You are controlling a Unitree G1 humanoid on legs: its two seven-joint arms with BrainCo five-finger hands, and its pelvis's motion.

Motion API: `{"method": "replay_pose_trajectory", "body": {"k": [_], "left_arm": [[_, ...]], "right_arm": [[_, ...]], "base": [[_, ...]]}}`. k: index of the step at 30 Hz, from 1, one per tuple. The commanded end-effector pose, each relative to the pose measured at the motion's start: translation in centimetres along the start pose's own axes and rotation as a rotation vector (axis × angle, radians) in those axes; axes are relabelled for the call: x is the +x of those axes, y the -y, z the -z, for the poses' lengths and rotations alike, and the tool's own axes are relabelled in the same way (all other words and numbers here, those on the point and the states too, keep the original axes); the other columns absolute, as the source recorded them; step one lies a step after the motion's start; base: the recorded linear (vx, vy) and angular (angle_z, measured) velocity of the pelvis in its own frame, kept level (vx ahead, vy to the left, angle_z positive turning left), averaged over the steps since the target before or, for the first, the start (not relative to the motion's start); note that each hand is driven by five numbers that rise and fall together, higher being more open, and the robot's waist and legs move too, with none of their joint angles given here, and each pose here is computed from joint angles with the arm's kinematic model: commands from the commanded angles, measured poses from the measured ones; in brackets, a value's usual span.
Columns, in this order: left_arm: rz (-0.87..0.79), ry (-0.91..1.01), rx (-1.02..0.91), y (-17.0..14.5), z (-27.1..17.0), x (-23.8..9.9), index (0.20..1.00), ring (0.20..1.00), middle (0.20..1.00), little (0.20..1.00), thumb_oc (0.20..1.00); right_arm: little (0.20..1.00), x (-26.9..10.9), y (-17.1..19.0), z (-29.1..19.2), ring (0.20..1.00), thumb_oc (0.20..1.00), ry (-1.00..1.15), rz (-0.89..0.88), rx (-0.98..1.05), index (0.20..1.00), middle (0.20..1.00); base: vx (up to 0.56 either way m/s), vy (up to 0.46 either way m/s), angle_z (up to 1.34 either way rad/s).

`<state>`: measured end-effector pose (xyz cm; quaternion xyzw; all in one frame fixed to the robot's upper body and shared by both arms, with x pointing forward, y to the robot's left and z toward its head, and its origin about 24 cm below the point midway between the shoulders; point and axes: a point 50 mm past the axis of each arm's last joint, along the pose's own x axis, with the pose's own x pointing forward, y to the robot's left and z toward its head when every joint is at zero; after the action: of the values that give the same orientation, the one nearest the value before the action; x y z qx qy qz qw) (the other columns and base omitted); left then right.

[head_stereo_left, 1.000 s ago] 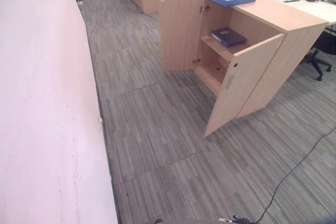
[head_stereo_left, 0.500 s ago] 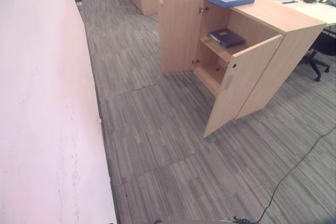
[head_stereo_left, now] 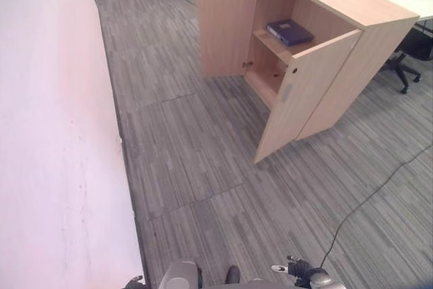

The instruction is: Put the empty folder in the office cabinet

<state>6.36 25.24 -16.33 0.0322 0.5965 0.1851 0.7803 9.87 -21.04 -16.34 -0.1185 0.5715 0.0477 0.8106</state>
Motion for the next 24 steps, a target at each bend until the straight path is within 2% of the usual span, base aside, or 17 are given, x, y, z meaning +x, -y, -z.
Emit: {"method": "replay_pose_trajectory", "body": {"k": [1,7,13,19,24], "left_arm": [[-0.035,-0.027,-0.052,-0.9,0.8,0.0,1.0,1.0,1.0,1.0,1.0],[-0.009,-0.036,-0.057,0.2,1.3,-0.1,1.0,1.0,1.0,1.0,1.0],[-0.033,-0.126,-0.042,-0.7,4.2,-0.5,1.0,1.0,1.0,1.0,1.0],[-0.054,-0.108,-0.03,-1.3,3.8,-0.5,1.0,1.0,1.0,1.0,1.0],[-0.061,-0.073,-0.013,-1.7,2.7,-0.3,1.0,1.0,1.0,1.0,1.0]], "right_arm": [[1.0,-0.1,1.1,-0.8,1.0,1.0,0.034,0.016,0.008,1.0,1.0],[1.0,-0.1,1.9,0.6,1.0,1.0,-0.047,0.067,-0.003,1.0,1.0],[1.0,-0.3,1.4,2.5,1.0,1.0,-0.118,0.036,-0.007,1.0,1.0],[1.0,-0.2,0.4,2.5,1.0,1.0,-0.127,-0.006,-0.027,1.0,1.0],[1.0,-0.2,1.4,2.0,1.0,1.0,-0.096,0.022,0.055,1.0,1.0]], "base": [[0.17,0.055,0.04],[0.22,0.087,-0.08],[0.29,0.177,-0.22],[0.29,0.228,-0.11],[0.28,0.313,-0.06]]}}
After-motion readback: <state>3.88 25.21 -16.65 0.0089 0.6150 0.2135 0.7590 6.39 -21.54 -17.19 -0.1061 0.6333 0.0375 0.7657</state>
